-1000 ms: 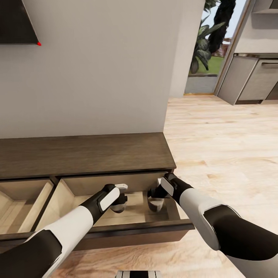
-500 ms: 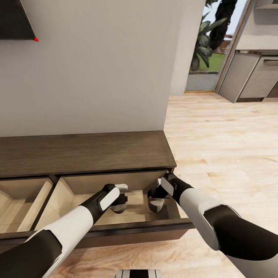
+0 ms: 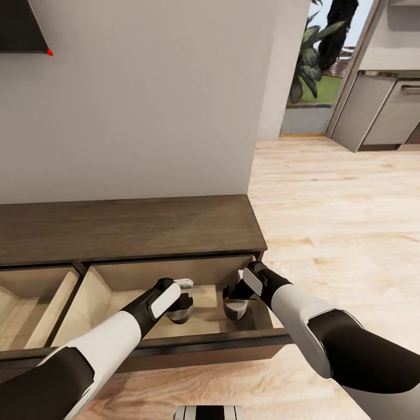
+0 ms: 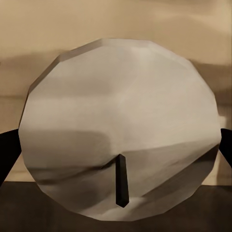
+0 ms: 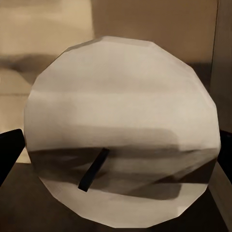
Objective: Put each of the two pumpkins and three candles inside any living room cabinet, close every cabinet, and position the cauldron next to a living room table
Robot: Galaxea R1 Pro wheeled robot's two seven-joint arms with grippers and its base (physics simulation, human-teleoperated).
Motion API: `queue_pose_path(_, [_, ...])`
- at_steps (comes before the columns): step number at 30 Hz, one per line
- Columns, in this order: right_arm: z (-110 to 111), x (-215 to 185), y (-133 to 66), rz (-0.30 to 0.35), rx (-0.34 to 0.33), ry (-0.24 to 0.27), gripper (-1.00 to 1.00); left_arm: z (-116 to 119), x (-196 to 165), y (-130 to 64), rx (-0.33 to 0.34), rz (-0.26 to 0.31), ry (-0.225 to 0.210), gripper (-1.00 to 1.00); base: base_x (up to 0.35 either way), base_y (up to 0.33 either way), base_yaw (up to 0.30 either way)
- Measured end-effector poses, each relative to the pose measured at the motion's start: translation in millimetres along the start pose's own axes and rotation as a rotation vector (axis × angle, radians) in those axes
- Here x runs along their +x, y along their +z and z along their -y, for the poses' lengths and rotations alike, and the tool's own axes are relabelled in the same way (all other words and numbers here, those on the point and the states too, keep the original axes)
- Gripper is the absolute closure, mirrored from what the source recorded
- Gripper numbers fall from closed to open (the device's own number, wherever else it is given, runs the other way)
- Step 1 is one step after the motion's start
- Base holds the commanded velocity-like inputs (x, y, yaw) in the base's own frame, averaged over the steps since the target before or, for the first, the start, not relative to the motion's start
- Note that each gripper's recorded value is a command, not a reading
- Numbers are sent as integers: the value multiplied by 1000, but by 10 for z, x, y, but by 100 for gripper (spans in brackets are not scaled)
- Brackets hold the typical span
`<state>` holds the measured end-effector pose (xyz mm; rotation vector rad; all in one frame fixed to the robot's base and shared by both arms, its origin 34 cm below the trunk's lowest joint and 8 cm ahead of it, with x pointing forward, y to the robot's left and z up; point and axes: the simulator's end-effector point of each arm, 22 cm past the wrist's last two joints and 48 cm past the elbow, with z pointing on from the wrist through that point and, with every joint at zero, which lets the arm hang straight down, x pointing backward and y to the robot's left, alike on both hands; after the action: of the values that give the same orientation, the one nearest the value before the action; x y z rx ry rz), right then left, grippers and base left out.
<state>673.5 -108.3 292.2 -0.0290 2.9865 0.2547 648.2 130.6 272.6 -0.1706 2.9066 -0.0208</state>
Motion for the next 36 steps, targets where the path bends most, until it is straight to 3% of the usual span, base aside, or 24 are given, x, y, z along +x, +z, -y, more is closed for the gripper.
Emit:
queue_pose_path(23, [5,20,47,-6,-2,1,100,3,36,44,-1,-9,3,100,0,0,0])
queue_pose_path(24, [5,21,47,-6,-2,1,-100,5,33,42,-1,-8,3,100,0,0,0])
queue_pose_path(36, [5,20,47,-6,-1,2,-100,14,29,39,0,-7,5,100,0,0,0])
